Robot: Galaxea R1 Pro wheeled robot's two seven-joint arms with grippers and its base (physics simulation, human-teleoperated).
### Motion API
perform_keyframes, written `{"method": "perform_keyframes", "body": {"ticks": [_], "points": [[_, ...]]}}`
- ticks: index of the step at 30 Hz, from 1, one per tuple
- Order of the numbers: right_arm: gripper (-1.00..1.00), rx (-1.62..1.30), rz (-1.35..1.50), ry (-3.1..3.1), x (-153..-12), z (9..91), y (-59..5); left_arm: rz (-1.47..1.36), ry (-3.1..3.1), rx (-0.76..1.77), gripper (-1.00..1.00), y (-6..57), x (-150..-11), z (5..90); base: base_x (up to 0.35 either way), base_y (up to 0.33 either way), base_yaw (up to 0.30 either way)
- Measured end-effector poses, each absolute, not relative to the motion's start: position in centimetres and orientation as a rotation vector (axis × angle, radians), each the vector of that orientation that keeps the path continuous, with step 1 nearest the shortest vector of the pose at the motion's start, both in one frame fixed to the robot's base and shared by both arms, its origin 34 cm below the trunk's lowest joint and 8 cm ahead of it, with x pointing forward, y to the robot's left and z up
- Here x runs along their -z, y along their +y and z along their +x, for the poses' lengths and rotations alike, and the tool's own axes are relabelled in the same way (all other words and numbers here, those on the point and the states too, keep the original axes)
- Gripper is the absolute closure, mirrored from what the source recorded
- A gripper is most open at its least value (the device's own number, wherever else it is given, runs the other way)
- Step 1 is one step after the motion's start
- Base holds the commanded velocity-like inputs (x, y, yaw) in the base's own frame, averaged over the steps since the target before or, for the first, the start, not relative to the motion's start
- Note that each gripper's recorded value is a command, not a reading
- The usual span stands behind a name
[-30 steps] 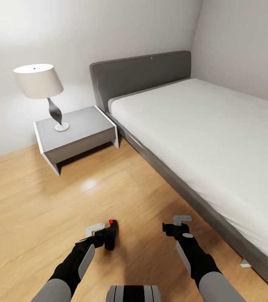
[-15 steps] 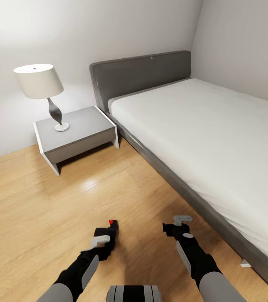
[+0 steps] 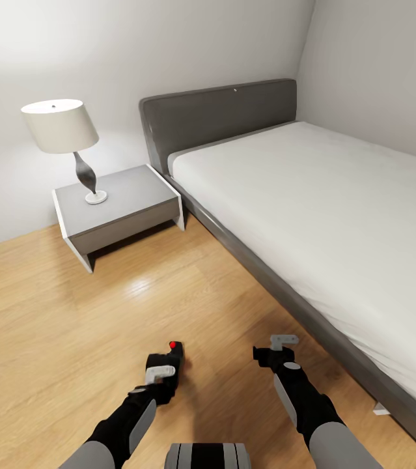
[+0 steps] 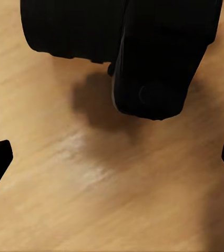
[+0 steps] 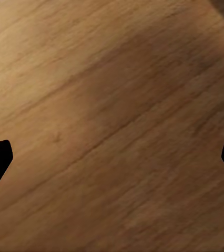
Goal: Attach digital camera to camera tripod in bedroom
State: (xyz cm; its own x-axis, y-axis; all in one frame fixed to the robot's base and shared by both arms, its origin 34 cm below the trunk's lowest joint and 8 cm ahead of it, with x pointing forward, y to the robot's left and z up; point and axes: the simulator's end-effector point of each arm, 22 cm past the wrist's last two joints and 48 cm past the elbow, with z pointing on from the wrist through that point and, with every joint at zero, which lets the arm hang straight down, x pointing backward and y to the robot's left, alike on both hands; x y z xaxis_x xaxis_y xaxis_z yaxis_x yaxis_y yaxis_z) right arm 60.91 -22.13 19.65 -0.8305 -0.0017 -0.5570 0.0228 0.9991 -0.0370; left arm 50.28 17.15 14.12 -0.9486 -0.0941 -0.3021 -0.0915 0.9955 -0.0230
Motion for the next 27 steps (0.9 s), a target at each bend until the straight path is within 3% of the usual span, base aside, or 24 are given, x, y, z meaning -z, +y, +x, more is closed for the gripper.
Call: {"method": "perform_keyframes", "body": {"ticks": [27], "points": [[-1.0,0.062,0.012,2.55,-19.65,60.91,-22.26,-0.176,2.793,0.009,-1.0,16.98,-14.66,51.35,0.0,0.0,0.0]]}}
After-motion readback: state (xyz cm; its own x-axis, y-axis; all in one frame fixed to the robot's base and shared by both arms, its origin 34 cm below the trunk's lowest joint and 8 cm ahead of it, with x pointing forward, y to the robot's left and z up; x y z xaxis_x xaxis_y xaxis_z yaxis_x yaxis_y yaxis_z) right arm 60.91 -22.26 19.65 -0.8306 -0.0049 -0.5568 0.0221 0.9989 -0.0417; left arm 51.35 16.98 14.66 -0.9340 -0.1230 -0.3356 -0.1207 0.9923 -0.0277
